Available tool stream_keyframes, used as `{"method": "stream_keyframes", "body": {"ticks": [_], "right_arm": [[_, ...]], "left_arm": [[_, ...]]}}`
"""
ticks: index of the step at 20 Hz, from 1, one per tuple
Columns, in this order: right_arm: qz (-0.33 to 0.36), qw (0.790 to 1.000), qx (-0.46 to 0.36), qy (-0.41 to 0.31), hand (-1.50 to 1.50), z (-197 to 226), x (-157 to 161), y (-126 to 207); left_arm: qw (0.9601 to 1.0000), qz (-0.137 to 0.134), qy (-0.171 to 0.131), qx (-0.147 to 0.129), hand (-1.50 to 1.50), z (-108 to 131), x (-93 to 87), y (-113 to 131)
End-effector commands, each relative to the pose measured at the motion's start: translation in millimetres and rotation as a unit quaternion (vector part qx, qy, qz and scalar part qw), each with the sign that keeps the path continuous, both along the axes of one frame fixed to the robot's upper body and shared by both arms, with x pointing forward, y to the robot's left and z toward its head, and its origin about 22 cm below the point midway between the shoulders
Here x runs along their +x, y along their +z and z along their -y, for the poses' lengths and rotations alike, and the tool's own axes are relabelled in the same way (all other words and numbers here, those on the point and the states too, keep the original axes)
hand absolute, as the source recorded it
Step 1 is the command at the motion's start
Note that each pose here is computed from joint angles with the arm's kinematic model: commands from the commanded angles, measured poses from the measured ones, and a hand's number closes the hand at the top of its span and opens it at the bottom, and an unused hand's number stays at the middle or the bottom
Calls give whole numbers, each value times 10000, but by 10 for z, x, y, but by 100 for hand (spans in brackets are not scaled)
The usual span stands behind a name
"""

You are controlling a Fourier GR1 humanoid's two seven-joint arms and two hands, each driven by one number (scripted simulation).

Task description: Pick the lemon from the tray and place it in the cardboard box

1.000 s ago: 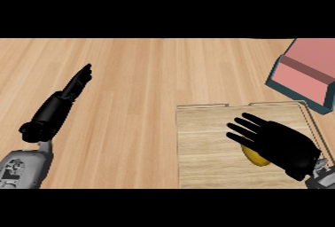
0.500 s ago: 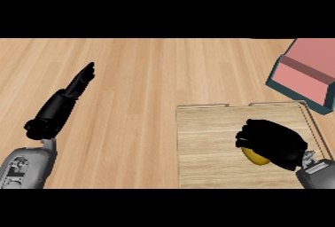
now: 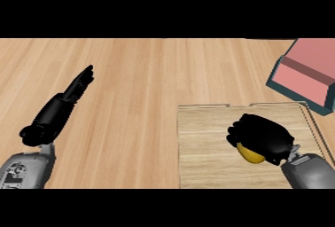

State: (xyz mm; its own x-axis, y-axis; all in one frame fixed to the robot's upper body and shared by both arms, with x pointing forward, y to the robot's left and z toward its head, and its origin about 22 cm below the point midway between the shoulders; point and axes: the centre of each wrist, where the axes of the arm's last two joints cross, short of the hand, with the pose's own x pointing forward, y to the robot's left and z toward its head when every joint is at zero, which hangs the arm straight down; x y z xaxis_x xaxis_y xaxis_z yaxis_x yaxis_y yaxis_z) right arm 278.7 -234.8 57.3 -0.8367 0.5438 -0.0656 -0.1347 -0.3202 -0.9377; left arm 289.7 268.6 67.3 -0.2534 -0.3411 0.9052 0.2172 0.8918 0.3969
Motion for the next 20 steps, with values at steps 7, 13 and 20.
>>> {"method": "stream_keyframes", "body": {"ticks": [7,13,20], "right_arm": [[-353,9681,1867,-1632,150,-296,590,-15],[871,9654,2156,-1177,150,-421,532,566],[1268,9128,3179,-2228,150,-49,516,1220]], "left_arm": [[9999,-45,-65,68,0,58,61,102],[10000,-32,86,31,0,-66,38,-168],[9998,-2,171,73,0,-151,61,-20]]}}
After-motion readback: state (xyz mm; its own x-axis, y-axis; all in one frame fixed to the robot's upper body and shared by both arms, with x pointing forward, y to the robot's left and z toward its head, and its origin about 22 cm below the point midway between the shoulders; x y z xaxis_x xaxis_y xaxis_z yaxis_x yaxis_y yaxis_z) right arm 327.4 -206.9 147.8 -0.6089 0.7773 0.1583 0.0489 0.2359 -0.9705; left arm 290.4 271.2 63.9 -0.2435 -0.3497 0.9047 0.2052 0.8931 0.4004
